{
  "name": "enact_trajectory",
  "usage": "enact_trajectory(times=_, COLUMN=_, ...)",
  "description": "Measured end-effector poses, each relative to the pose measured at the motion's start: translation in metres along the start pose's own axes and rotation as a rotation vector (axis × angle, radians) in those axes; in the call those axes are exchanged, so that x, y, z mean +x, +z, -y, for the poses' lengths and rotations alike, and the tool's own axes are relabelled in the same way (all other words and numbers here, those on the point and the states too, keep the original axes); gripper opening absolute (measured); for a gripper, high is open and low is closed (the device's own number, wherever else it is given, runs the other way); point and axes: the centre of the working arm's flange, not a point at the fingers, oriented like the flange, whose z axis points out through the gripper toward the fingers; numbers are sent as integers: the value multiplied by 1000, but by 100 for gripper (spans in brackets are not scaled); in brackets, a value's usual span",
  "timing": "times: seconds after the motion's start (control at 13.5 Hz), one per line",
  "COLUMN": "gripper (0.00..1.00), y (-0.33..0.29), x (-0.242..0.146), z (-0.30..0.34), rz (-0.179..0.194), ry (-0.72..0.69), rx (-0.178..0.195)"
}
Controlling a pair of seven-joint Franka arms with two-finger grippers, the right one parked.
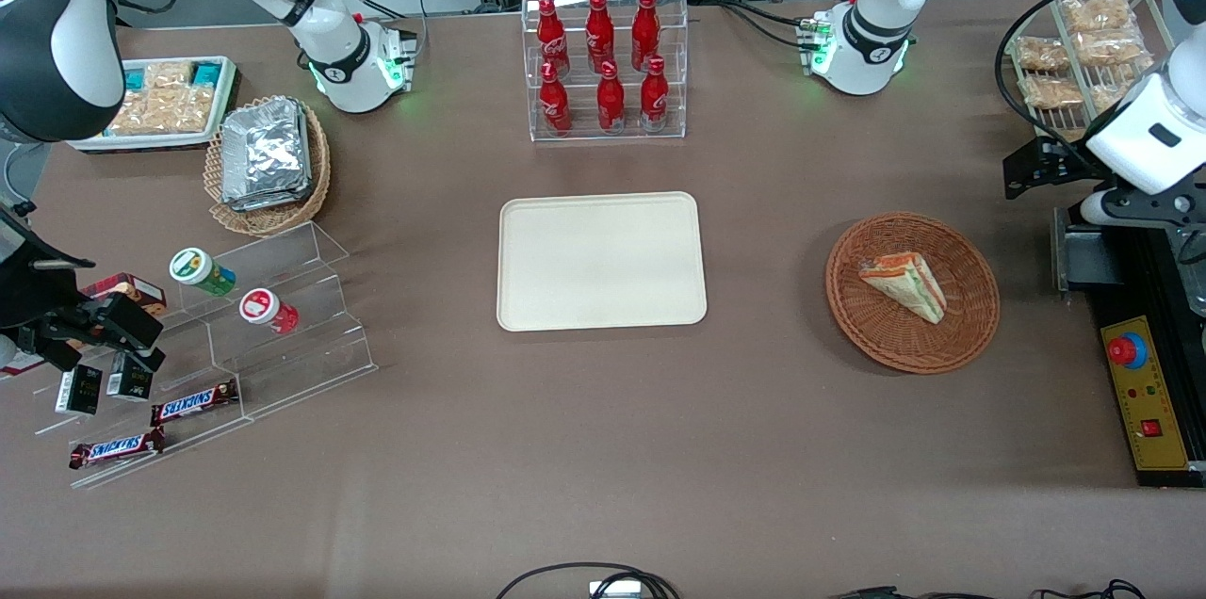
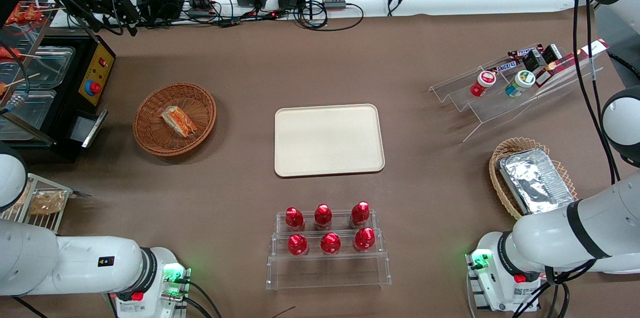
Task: Place sandwich from basket to tray
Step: 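Move the left gripper over the wrapped sandwich in the wicker basket, then lower the open left gripper around the sandwich's edge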
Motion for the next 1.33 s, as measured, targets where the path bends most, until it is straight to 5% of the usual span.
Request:
enact_trajectory(times=0.74, gripper=100, y=149, x=23, z=-6, rz=20, ry=-378, rx=-4)
enact_trajectory(times=1.33, gripper=100, y=252, x=1, z=-21, rz=-35, ry=-695, rx=-26)
